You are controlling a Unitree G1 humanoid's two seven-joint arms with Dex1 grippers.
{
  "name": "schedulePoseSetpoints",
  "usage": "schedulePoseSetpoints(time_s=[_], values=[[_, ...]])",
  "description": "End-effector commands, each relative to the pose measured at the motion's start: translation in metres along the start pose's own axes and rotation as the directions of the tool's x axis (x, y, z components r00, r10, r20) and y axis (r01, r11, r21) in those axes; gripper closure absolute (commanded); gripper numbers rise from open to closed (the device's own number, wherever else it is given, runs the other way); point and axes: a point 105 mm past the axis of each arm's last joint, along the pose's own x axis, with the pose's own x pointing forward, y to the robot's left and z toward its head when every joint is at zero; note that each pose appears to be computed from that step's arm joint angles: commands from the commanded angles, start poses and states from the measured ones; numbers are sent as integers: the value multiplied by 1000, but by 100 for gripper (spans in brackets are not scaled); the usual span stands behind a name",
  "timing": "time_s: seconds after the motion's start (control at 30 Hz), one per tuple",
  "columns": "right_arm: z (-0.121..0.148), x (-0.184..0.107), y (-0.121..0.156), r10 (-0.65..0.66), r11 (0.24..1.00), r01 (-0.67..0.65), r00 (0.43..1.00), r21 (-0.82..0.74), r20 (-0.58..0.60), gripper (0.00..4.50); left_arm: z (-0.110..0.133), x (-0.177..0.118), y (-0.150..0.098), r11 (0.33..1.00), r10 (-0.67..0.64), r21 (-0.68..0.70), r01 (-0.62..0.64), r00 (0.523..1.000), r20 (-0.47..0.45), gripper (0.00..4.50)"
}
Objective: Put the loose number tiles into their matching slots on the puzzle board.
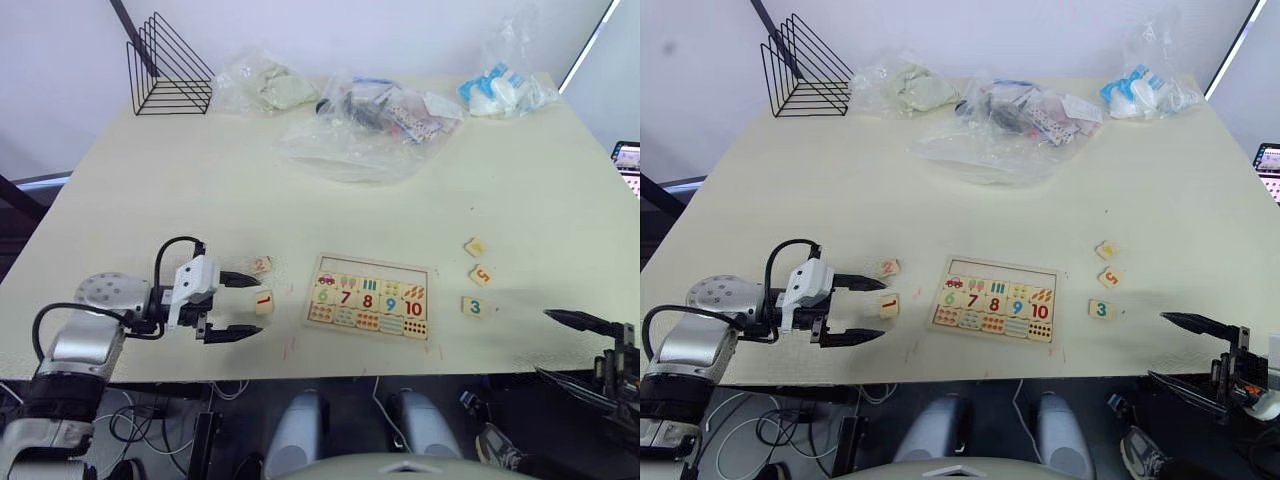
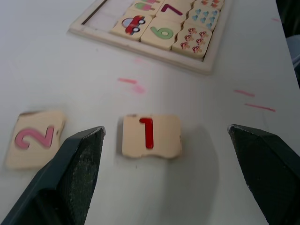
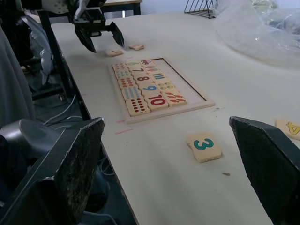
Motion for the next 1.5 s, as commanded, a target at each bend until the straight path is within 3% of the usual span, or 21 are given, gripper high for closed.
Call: schedulePoseSetpoints(time_s=[0.03,0.63,0.73,0.8,1.03,1.2,1.5], values=[[11,0,-1,4,999,-3,1000,-53,24,4,4,2,4,1000,-8,13,8,999,-41,0],[6,1,-4,0,998,0,1000,-62,11,4,-2,7,8,999,18,-48,-21,998,-65,0],[6,1,-5,2,998,-1,1000,-63,9,0,-2,7,8,998,21,-55,-25,998,-64,55],[5,1,-4,4,998,-4,1000,-63,7,0,-3,7,8,999,33,-41,-36,997,-68,128],[4,1,-4,9,998,-8,1000,-63,7,0,-5,5,4,999,21,-38,-23,997,-72,128],[4,2,-5,9,998,-9,1000,-65,12,0,-5,5,2,999,17,-39,-19,998,-67,294],[6,5,-5,18,997,-16,1000,-77,25,0,7,-6,1,992,99,-81,-97,995,20,301]])
